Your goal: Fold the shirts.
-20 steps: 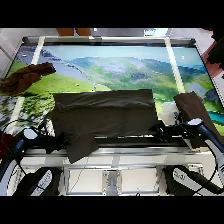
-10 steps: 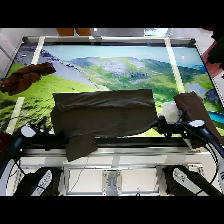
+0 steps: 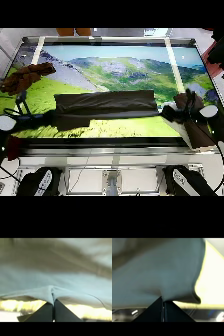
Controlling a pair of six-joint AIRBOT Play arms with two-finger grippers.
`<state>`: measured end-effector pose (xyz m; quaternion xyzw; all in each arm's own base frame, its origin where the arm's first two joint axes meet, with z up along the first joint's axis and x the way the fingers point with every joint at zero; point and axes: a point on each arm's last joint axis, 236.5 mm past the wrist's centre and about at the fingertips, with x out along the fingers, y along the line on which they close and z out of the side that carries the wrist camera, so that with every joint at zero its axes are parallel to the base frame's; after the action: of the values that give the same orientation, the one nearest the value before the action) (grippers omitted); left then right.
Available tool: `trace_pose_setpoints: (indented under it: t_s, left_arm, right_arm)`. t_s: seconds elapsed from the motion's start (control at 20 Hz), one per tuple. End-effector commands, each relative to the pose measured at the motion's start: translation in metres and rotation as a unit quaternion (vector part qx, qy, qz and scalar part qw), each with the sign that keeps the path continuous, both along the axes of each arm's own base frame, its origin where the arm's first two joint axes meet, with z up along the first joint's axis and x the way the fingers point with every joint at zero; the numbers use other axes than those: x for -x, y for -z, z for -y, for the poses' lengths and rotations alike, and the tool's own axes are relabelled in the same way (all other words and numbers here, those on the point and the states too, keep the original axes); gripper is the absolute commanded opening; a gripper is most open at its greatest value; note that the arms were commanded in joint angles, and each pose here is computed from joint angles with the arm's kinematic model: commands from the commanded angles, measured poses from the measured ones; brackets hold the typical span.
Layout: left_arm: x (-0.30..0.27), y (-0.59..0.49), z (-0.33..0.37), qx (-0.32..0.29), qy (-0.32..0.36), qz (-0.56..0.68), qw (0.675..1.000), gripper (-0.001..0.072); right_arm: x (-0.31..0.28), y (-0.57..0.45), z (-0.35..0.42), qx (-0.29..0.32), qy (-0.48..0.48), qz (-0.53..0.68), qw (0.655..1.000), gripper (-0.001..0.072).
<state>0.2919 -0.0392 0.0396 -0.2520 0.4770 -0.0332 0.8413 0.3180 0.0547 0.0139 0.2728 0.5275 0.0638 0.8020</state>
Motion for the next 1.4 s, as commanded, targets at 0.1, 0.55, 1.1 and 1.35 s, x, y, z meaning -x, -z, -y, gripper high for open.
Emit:
trace_pose_setpoints:
  t_s: [0.1, 0.55, 1.1, 1.35]
  left_arm:
    - [-0.085, -0.032, -0.019, -0.047, 0.008, 0.078, 0.996, 0.0011]
    - [-0.155, 0.084, -0.030, -0.051, 0.025, -0.025, 0.998, 0.0012]
    - [-0.189, 0.095, -0.016, -0.064, 0.016, 0.021, 0.998, 0.0453]
    - [-0.218, -0.007, -0.026, -0.051, -0.014, 0.127, 0.991, 0.0480]
  right_arm:
    - [-0.087, -0.021, -0.006, 0.119, -0.069, 0.076, 0.988, 0.0028]
    - [-0.193, 0.036, -0.001, 0.125, -0.037, 0.088, 0.988, 0.0029]
    - [-0.194, 0.073, 0.003, 0.129, -0.040, 0.056, 0.989, 0.0177]
    - [-0.192, 0.006, 0.049, 0.183, -0.046, 0.072, 0.979, 0.0490]
